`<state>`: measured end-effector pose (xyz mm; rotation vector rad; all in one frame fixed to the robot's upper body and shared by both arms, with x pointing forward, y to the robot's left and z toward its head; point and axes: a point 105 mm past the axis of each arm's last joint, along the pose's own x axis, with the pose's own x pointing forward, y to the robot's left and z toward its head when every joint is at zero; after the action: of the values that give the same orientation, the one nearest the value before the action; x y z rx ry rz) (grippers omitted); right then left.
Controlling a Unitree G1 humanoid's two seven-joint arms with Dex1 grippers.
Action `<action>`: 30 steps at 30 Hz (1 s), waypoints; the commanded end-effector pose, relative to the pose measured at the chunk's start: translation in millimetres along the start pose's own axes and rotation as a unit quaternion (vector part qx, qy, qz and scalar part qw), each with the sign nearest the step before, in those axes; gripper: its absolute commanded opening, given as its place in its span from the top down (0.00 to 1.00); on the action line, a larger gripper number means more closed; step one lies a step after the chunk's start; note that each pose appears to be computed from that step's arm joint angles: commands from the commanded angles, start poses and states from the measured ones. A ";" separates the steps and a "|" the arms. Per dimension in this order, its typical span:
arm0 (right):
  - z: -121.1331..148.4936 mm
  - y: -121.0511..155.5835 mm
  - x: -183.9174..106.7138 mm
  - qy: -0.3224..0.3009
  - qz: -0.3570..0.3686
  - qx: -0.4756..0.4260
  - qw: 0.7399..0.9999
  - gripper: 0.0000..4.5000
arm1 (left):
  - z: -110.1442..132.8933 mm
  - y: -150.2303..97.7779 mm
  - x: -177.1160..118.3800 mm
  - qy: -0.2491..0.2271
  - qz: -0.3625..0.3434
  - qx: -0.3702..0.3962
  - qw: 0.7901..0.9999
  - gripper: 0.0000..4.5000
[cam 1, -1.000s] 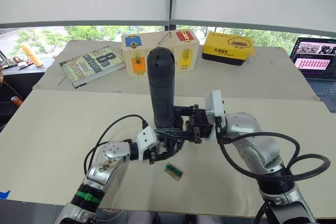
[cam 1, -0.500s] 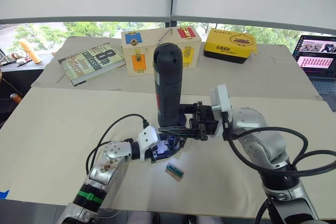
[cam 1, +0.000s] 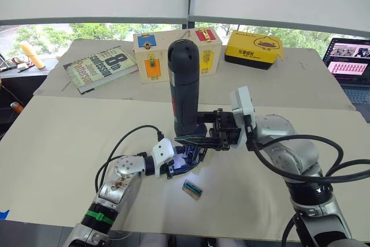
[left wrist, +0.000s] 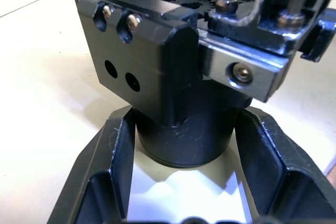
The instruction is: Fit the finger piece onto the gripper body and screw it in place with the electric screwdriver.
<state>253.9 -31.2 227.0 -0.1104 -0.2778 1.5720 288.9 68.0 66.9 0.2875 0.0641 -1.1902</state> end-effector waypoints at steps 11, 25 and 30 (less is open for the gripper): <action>41.7 21.5 -3.8 -0.088 0.023 -0.062 0.994 0.58 | -44.3 -6.7 -7.2 0.078 0.013 -0.056 0.995 0.50; 24.8 25.6 -7.3 -0.087 0.014 -0.071 0.994 0.58 | -50.0 -11.2 -9.4 0.092 0.006 -0.069 0.993 0.50; 40.8 26.0 -2.3 -0.095 0.031 -0.075 0.992 0.58 | -51.0 -10.8 -9.7 0.097 0.004 -0.072 0.993 0.50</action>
<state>243.7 -41.9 224.5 -0.0621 -0.3726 1.5413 287.0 68.9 61.4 0.2786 0.0967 -1.1837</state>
